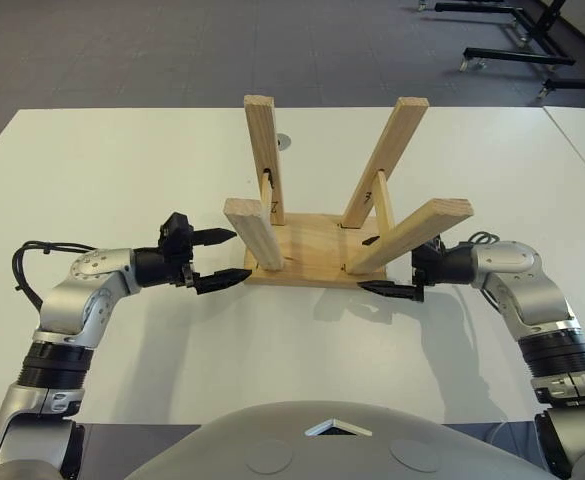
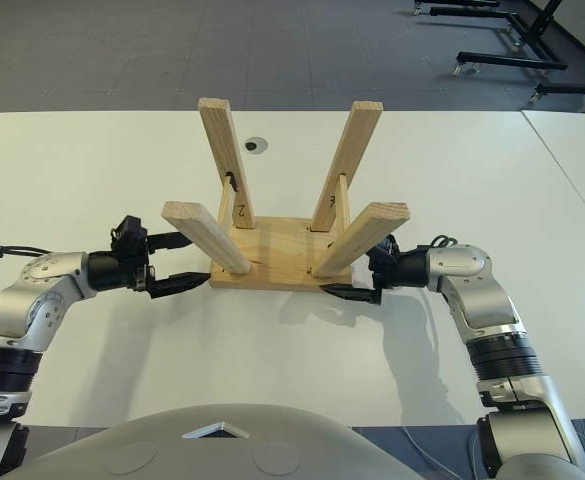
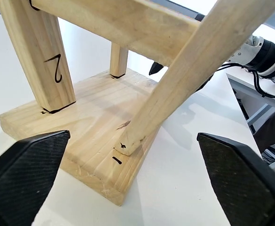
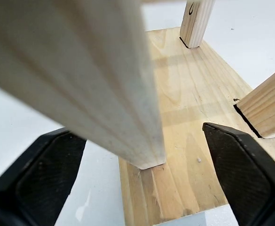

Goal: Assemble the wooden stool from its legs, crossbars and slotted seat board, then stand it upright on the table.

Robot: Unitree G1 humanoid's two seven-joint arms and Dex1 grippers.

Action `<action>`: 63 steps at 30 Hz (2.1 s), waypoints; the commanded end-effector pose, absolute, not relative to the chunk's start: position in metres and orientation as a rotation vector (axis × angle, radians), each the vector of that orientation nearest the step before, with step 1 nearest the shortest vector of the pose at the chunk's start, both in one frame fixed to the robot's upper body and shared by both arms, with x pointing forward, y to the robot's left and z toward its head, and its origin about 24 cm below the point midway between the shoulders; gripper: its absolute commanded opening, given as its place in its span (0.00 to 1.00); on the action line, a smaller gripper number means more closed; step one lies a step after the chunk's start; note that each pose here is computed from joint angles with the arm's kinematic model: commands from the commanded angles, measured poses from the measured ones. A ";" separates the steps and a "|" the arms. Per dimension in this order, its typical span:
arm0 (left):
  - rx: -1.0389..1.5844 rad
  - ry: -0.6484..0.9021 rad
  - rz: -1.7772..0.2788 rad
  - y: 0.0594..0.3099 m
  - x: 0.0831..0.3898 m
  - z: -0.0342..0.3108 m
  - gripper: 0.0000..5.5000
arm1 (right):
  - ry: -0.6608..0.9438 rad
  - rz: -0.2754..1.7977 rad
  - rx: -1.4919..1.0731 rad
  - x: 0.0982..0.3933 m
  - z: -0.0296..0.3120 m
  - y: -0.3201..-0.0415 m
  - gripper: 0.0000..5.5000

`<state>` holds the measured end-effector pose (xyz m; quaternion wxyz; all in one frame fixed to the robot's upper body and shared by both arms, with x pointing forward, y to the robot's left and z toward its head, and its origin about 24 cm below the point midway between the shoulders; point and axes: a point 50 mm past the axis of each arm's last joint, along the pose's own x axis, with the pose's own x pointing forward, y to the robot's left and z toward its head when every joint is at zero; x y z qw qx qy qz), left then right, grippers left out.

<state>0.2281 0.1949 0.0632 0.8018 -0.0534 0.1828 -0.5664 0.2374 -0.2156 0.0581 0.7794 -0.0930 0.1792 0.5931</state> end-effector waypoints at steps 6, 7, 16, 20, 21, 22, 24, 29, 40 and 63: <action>-0.109 0.380 -1.308 0.172 0.226 0.062 0.81 | 0.369 1.296 -0.212 0.239 0.058 -0.210 0.51; -0.108 0.389 -1.313 0.170 0.225 0.060 0.81 | 0.369 1.302 -0.211 0.238 0.057 -0.208 0.48; -0.116 0.367 -1.347 0.166 0.221 0.062 0.67 | 0.354 1.343 -0.186 0.237 0.060 -0.202 0.23; -0.123 0.331 -1.362 0.164 0.219 0.064 0.56 | 0.358 1.349 -0.182 0.234 0.059 -0.201 0.23; -0.128 0.325 -1.364 0.164 0.218 0.065 0.52 | 0.358 1.352 -0.180 0.234 0.059 -0.201 0.23; -0.134 0.318 -1.372 0.164 0.217 0.066 0.51 | 0.356 1.356 -0.176 0.233 0.059 -0.200 0.23; -0.175 0.299 -1.402 0.164 0.211 0.073 0.44 | 0.358 1.381 -0.162 0.230 0.064 -0.198 0.23; -0.290 0.398 -1.477 0.174 0.179 0.086 0.31 | 0.547 1.494 -0.040 0.203 0.082 -0.195 0.22; -0.525 0.573 -1.264 0.201 0.133 0.117 0.19 | 1.059 1.409 0.495 0.173 0.143 -0.194 0.21; -0.232 0.301 -0.743 0.312 0.169 0.139 0.49 | 0.594 1.175 0.248 0.194 0.120 -0.206 0.58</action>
